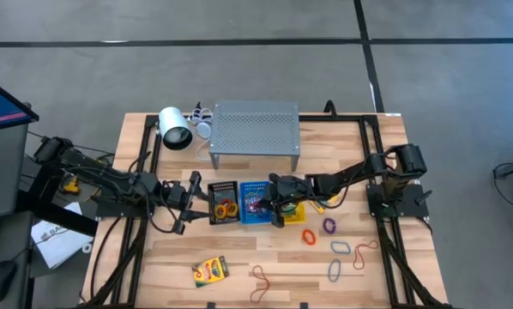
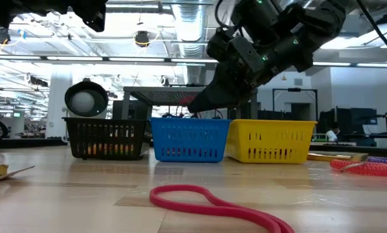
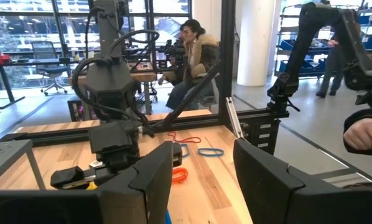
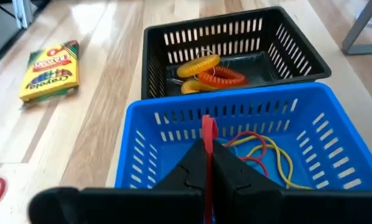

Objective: Pick & Place Office Desk Supplies
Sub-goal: Put the red rubber band into the blue basket

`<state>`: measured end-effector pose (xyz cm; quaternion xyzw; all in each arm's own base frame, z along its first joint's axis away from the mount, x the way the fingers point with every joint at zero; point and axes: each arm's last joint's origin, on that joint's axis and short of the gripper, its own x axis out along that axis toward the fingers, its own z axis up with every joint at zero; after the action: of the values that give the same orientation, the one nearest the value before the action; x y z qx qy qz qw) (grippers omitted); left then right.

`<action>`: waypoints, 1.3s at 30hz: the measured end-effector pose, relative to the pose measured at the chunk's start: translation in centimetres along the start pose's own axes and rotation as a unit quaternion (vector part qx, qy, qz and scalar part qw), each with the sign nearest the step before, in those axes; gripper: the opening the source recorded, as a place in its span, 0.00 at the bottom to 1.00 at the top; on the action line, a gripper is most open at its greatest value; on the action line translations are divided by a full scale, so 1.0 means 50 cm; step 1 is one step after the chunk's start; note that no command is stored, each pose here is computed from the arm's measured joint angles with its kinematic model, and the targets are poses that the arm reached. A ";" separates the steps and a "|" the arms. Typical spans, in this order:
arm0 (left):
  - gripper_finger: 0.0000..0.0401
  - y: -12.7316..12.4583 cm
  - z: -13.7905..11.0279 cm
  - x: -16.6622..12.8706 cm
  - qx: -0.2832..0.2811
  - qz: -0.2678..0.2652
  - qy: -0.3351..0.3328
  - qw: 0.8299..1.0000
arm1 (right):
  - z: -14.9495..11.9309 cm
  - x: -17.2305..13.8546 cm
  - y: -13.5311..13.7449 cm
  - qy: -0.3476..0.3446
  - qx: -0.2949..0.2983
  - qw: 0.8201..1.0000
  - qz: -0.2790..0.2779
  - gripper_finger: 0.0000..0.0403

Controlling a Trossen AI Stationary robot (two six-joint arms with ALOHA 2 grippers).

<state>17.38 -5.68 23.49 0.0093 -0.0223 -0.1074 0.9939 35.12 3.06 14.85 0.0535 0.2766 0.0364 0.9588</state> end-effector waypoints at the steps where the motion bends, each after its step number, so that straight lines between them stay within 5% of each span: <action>1: 0.41 0.000 0.000 0.000 0.000 0.004 0.000 1.000 | 0.006 0.001 0.001 0.006 -0.003 1.000 -0.001 0.00; 17: 0.41 0.001 0.000 0.000 0.001 0.011 0.001 1.000 | 0.017 0.004 -0.003 0.038 -0.016 0.999 0.003 0.00; 26: 0.41 0.001 -0.001 0.000 0.001 0.011 0.003 1.000 | -0.006 0.089 -0.007 0.097 -0.017 0.995 0.025 0.00; 39: 0.41 0.001 -0.003 0.000 0.001 0.010 0.007 1.000 | 0.020 0.098 -0.004 0.101 -0.030 0.993 0.044 0.12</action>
<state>17.42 -5.62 23.37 0.0104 -0.0152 -0.0973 0.9951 39.80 3.24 13.07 0.0329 0.3685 0.0924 0.9244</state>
